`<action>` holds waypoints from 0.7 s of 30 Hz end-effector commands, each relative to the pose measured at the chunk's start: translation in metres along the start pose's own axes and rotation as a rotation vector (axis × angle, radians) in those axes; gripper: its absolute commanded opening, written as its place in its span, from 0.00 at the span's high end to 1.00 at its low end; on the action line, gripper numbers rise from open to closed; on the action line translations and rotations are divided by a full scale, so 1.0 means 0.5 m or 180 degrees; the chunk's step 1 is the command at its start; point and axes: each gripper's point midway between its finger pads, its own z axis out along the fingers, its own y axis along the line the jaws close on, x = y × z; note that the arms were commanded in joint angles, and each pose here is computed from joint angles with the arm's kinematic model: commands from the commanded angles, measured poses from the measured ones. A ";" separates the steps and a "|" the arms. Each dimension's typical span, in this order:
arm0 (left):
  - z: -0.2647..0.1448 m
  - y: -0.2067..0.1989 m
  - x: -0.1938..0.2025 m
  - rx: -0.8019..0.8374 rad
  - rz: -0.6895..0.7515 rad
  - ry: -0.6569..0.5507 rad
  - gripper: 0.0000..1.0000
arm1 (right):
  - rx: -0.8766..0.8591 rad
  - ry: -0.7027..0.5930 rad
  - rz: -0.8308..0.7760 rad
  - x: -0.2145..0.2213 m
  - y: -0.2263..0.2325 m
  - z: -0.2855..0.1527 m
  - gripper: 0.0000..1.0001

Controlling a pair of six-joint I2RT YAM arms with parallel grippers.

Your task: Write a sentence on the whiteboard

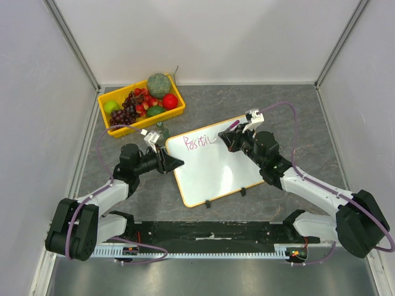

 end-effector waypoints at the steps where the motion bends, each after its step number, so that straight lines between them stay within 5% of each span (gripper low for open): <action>1: 0.004 0.009 0.015 -0.0027 0.0179 0.0090 0.98 | 0.0184 -0.0059 -0.0111 -0.026 -0.022 0.012 1.00; 21: 0.004 0.010 0.016 -0.0030 0.0163 0.0096 0.98 | 0.0068 -0.0324 -0.0034 -0.102 0.010 0.014 1.00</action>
